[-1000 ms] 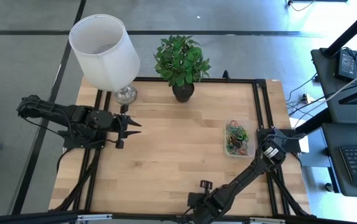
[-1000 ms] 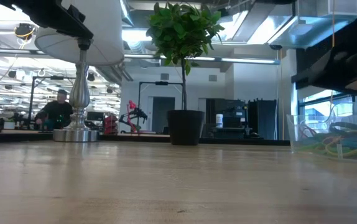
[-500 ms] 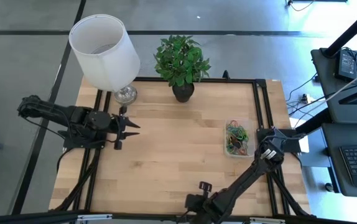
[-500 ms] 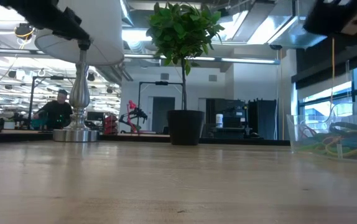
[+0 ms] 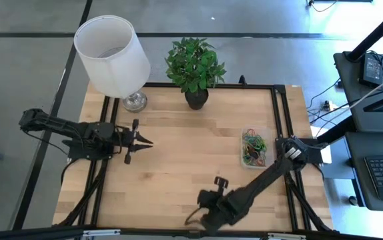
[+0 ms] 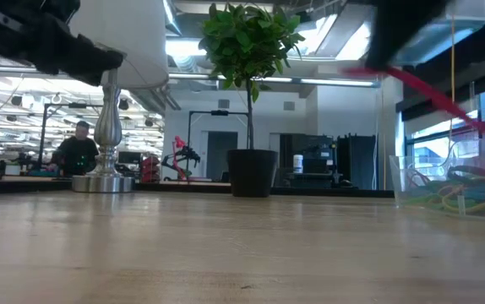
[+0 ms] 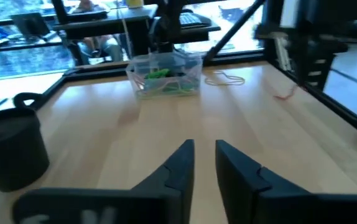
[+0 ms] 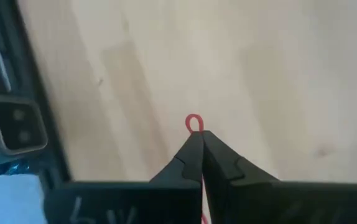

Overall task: Pick and place rubber bands into bin
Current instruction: Put the red rubber band into the transparent bin

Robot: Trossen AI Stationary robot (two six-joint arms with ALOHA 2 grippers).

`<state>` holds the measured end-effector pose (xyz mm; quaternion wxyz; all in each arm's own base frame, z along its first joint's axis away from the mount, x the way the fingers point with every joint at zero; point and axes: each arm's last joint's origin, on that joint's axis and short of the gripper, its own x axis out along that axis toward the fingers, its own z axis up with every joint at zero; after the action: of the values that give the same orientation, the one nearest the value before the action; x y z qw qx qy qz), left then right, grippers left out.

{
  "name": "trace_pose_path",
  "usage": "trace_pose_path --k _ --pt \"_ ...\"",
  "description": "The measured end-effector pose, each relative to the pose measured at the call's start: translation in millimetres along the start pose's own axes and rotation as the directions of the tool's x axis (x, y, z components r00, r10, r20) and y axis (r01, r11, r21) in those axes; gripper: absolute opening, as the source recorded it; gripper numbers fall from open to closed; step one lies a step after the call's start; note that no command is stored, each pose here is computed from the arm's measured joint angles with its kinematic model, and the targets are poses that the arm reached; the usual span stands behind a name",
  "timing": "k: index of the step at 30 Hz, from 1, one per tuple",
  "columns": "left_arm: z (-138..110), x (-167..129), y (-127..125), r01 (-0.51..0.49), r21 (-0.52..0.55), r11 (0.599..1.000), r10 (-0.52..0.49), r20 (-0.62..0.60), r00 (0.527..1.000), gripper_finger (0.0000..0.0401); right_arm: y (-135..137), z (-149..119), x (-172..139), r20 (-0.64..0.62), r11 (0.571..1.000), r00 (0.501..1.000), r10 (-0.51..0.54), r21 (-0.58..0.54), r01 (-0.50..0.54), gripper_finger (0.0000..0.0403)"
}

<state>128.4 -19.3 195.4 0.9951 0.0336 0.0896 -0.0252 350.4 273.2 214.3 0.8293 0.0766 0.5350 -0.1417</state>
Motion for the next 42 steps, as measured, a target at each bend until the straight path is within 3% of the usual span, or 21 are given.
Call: trace_pose_path --k 7,19,29,42 --pt "-5.8 -7.8 10.4 0.018 -0.021 1.0 -0.017 0.072 0.997 0.0005 -35.8 26.2 -27.8 0.037 0.996 0.997 -0.066 -0.066 0.068 0.0" --pt "-10.2 -25.6 20.6 -0.061 -0.058 0.996 0.066 0.076 0.995 0.001 -82.5 30.9 -82.7 0.062 0.976 0.978 -0.198 -0.082 0.202 0.0" --pt "-12.9 -30.8 20.6 -0.069 -0.056 0.996 0.073 0.067 0.995 0.0004 -100.6 30.1 -108.1 0.09 0.971 0.972 -0.219 -0.074 0.225 0.0" --pt "-14.8 -30.8 19.7 -0.046 -0.011 0.999 0.046 0.05 0.998 0.0003 -107.8 26.0 -112.9 0.058 0.963 0.964 -0.261 -0.055 0.264 0.0"
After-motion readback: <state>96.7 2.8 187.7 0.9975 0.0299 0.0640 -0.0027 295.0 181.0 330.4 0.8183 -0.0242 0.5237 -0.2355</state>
